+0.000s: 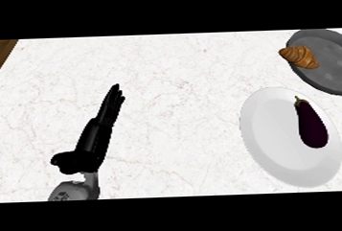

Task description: Pick the croissant from the plate and place it in the pan

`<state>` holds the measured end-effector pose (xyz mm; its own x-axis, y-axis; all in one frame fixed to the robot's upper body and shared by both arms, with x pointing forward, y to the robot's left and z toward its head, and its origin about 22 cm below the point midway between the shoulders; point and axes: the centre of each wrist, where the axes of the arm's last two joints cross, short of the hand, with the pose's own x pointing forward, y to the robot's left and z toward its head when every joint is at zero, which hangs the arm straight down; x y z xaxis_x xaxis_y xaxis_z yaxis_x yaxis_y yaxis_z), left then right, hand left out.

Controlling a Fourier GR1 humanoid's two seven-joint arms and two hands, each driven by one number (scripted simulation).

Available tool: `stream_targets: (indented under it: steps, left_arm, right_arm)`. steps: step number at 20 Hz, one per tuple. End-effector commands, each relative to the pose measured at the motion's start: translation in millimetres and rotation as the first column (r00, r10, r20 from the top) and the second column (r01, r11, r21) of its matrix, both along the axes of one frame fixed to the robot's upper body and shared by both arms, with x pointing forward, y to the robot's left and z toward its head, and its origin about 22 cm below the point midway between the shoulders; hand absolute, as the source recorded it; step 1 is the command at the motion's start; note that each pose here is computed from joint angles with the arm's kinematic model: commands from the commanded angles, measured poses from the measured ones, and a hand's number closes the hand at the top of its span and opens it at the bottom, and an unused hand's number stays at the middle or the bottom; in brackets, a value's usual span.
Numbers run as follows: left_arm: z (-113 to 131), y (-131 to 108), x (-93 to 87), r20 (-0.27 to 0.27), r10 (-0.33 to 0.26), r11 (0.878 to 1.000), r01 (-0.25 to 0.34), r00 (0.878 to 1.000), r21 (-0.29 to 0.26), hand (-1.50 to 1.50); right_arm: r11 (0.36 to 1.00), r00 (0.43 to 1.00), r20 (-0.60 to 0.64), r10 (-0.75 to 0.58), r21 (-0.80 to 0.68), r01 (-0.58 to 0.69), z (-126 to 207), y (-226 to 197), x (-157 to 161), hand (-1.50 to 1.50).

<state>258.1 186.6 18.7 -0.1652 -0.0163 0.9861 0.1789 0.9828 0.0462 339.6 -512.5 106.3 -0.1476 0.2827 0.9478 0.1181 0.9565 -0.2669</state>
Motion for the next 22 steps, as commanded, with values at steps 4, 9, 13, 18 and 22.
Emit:
stream_targets:
  steps: [4, 9, 13, 18, 22]
  left_arm:
    - [-3.1, 7.0, -4.4, -0.010, -0.002, 1.000, 0.002, 1.000, 0.006, 0.00]
    - [-7.1, -3.3, -6.8, -0.014, 0.017, 1.000, -0.017, 1.000, -0.004, 0.00]
    - [0.0, 12.4, -3.1, -0.008, 0.022, 1.000, -0.022, 1.000, 0.006, 0.00]
    - [-4.8, 8.1, 1.5, -0.015, 0.033, 0.999, -0.033, 0.999, -0.001, 0.00]
    - [-15.8, -1.6, -10.1, -0.005, 0.013, 1.000, -0.013, 1.000, 0.002, 0.00]
  right_arm:
    - [0.990, 0.991, 0.018, 0.129, 0.046, -0.130, -9.5, -27.0, -32.6, -1.50]
    - [0.987, 0.987, 0.026, 0.160, 0.012, -0.161, -6.0, -39.0, -45.7, -1.50]
    - [0.991, 0.991, 0.020, 0.130, -0.011, -0.130, -14.2, -42.1, -54.1, -1.50]
    - [0.985, 0.986, 0.006, 0.169, -0.019, -0.169, -19.5, -44.9, -61.2, -1.50]
    - [0.990, 0.991, 0.007, 0.133, -0.041, -0.132, -18.9, -48.4, -65.6, -1.50]
